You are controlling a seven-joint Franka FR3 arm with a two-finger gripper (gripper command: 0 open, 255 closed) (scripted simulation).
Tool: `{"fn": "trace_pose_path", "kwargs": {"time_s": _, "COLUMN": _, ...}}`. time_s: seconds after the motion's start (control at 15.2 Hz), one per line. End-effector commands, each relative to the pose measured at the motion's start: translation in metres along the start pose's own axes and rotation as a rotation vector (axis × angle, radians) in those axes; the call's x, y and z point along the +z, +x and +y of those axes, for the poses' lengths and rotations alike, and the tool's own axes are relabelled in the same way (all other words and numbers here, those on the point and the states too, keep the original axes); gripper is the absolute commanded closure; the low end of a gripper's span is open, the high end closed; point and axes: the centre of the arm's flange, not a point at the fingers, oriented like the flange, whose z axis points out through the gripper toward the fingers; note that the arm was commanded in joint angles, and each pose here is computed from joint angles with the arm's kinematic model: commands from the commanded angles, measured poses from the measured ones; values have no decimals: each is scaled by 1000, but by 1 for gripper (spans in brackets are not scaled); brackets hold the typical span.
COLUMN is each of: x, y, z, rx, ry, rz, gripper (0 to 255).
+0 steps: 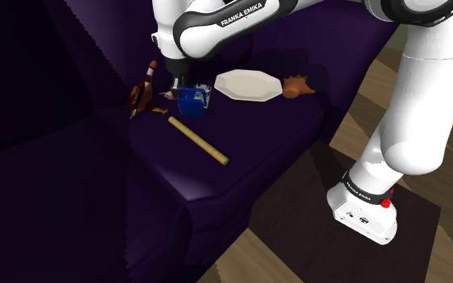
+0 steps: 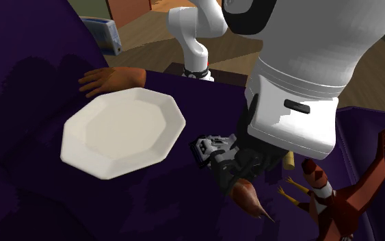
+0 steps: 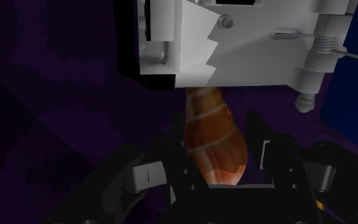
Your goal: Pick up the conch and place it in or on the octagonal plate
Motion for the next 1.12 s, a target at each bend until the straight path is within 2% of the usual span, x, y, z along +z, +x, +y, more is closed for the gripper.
{"fn": "trace_pose_path", "kwargs": {"time_s": 0.0, "x": 0, "y": 0, "z": 0, "rx": 0, "ry": 0, "rz": 0, "gripper": 255}}
{"fn": "trace_pose_path", "kwargs": {"time_s": 0.13, "x": 0, "y": 0, "z": 0, "rx": 0, "ry": 0, "rz": 0, "gripper": 255}}
{"fn": "trace_pose_path", "kwargs": {"time_s": 1.06, "x": -72, "y": 3, "z": 15, "rx": 0, "ry": 0, "rz": 0, "gripper": 255}}
